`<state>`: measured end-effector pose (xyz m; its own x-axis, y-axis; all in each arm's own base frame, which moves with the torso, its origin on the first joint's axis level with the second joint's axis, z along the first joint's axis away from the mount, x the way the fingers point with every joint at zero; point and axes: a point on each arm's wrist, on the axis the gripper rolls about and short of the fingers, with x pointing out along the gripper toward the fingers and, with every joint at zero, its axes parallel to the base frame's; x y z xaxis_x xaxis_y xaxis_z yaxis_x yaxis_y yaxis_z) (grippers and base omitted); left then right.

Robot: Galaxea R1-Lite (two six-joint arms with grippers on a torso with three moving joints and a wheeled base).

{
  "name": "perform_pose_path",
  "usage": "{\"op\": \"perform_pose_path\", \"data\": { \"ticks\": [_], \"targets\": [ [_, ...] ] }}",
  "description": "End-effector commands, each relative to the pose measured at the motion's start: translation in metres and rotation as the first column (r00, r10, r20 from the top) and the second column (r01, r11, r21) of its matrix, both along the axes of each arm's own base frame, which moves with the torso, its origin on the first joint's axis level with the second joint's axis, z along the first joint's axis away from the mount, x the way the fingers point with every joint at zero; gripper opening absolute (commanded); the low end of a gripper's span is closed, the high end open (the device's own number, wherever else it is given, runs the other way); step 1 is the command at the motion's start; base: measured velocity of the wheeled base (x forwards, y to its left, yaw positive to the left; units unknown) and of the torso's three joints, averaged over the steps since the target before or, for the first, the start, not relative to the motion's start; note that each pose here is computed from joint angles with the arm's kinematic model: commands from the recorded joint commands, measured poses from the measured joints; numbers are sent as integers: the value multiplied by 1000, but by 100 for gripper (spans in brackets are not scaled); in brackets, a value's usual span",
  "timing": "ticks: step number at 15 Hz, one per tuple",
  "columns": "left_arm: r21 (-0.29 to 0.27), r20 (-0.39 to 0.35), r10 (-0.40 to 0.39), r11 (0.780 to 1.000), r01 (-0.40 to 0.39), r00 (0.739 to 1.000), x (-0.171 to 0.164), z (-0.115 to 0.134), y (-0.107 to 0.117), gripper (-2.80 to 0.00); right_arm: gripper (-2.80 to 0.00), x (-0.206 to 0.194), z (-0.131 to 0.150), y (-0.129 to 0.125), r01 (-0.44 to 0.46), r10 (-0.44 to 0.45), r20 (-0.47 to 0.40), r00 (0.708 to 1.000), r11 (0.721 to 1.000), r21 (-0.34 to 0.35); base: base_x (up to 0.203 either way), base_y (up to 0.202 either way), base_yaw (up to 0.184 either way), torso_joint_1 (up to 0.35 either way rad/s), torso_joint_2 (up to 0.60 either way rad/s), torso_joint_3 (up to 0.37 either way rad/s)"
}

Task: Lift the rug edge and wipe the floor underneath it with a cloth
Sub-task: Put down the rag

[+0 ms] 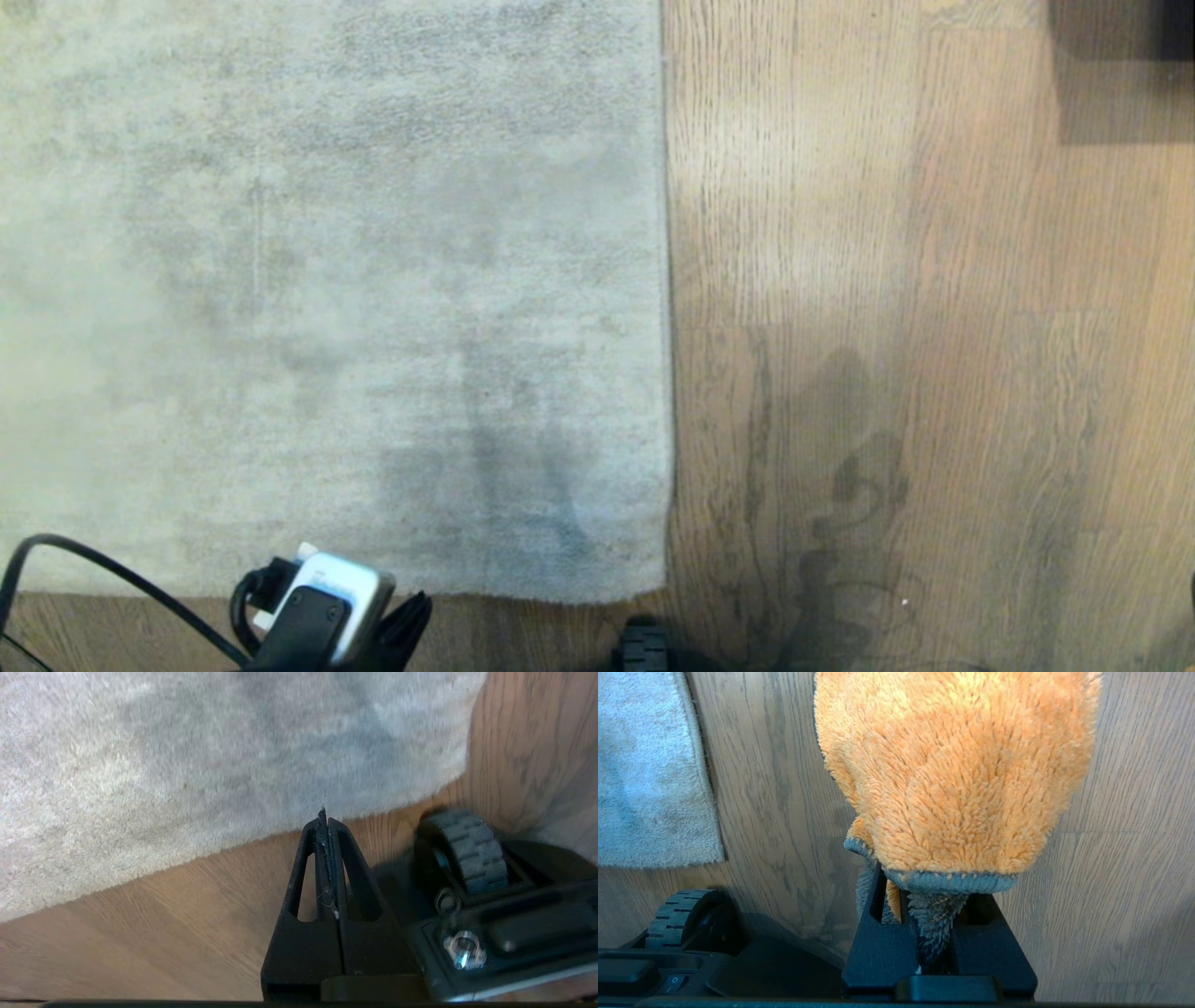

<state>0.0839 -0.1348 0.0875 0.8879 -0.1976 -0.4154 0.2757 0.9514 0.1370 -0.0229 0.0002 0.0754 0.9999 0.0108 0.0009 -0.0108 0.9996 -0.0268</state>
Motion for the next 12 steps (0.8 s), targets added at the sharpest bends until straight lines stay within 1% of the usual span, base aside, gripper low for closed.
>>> {"op": "perform_pose_path", "data": {
  "ticks": [1, 2, 3, 5, 7, 10, 12],
  "targets": [
    [24, -17, -4, 1000, 5, 1000, -4, -5, 7, -280, -280, 0, 0, 0, 0, 0, -1, 1000, 1000, -1, 0, 0, 0, 0, 0, 0],
    [65, -48, -10, 998, 13, 999, -7, -12, 13, -280, -280, 0, 0, 0, 0, 0, -1, 1000, 1000, -1, 0, 0, 0, 0, 0, 0],
    [117, -85, -7, 993, 17, 996, -10, -19, 21, -280, -280, 0, 0, 0, -1, 1, -1, 1000, 1000, -1, 0, 0, 0, 0, 0, 0],
    [198, -150, 12, 980, 18, 989, -11, -30, 29, -280, -280, 0, 0, 0, 0, 0, -1, 1000, 1000, -1, 0, 0, 0, 0, 0, 0],
    [249, -208, 32, 968, 21, 977, -7, -37, 30, -280, -280, 0, 0, 0, -1, 1, -1, 1000, 1000, -1, 0, 0, 0, 0, 0, 0],
    [325, -278, 60, 945, 35, 959, 1, -54, 21, -280, -280, 0, 0, 0, 0, 0, -1, 1000, 1000, -1, 0, 0, 0, 0, 0, 0],
    [346, -294, 68, 937, 39, 953, 9, -67, 9, -280, -280, 0, 0, 0, -1, 1, -1, 1000, 1000, -1, 0, 0, 0, 0, 0, 0]
  ]
}}
